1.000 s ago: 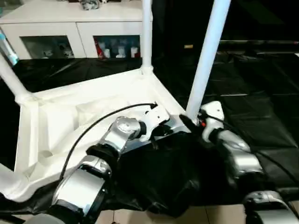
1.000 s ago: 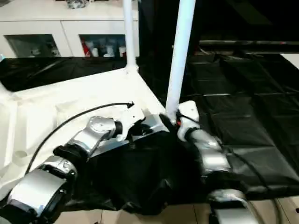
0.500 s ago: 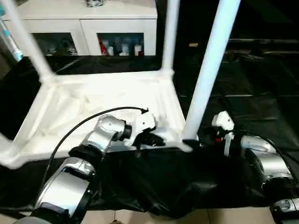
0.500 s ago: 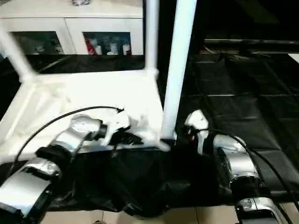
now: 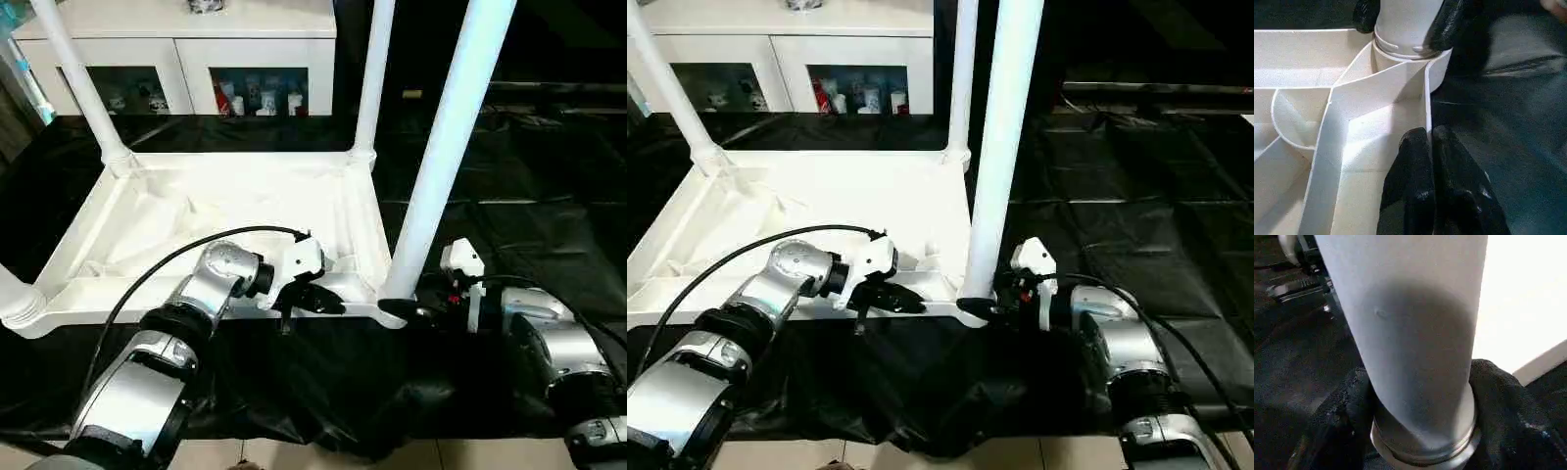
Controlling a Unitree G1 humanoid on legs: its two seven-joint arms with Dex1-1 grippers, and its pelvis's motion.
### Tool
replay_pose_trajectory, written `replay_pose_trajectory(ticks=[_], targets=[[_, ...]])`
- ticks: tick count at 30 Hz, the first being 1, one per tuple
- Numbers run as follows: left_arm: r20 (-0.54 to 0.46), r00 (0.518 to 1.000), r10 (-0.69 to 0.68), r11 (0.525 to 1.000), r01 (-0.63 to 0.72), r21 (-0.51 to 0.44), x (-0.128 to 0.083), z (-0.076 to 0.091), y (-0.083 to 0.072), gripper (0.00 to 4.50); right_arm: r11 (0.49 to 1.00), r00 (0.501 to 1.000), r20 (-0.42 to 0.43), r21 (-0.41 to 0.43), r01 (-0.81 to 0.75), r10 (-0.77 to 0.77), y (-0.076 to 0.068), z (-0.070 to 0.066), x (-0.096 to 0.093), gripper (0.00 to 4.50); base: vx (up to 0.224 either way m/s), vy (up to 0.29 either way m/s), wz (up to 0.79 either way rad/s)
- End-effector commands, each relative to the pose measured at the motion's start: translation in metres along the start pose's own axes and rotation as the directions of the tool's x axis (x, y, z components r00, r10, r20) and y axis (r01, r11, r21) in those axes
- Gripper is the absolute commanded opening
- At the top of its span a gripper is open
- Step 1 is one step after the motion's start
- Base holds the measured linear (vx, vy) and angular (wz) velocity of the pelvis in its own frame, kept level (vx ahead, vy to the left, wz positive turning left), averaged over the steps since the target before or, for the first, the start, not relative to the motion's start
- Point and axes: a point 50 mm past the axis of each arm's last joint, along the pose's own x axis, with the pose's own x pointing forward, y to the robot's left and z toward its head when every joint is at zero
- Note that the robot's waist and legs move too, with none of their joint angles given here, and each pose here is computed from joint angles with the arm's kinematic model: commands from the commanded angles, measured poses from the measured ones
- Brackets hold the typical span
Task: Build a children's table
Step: Rotate leg to tighten
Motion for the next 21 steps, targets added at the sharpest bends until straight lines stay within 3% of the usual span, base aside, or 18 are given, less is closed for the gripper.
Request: replay_pose_trajectory(ticks=[1,4,7,11,15,16,21], targets=[[0.015,0.997,0.073,0.997,-0.072,-0.028,0.006,0.003,0.004,0.00,0.994,0.993,-0.055,0.025,0.104,-0.102,-0.003,-0.011,0.005,2.56,0.000,0.000,0.00],[0.031,0.979,0.202,0.976,-0.199,-0.084,0.013,0.008,0.012,0.00,0.949,0.953,-0.054,0.086,0.303,-0.299,-0.010,-0.018,0.014,2.56,0.000,0.000,0.00],[0.009,0.952,0.307,0.944,-0.303,-0.130,0.025,0.012,0.016,0.00,0.857,0.874,-0.063,0.172,0.485,-0.482,-0.016,-0.021,0.025,2.56,0.000,0.000,0.00],[0.000,0.926,0.377,0.913,-0.371,-0.169,0.036,0.017,0.018,0.00,0.798,0.822,-0.072,0.208,0.566,-0.564,-0.014,-0.022,0.039,2.56,0.000,0.000,0.00],[0.005,0.930,0.367,0.919,-0.362,-0.159,0.043,0.021,0.016,0.00,0.825,0.835,-0.047,0.138,0.549,-0.548,-0.004,-0.016,0.057,2.56,0.000,0.000,0.00],[0.008,0.935,0.356,0.924,-0.350,-0.156,0.043,0.021,0.015,0.00,0.842,0.850,-0.027,0.122,0.525,-0.526,-0.002,-0.014,0.059,3.11,0.000,0.000,0.00],[0.021,0.960,0.280,0.955,-0.277,-0.104,0.038,0.021,0.013,0.00,0.905,0.904,0.058,0.075,0.419,-0.423,-0.001,-0.002,0.051,3.51,0.000,0.000,0.00]])
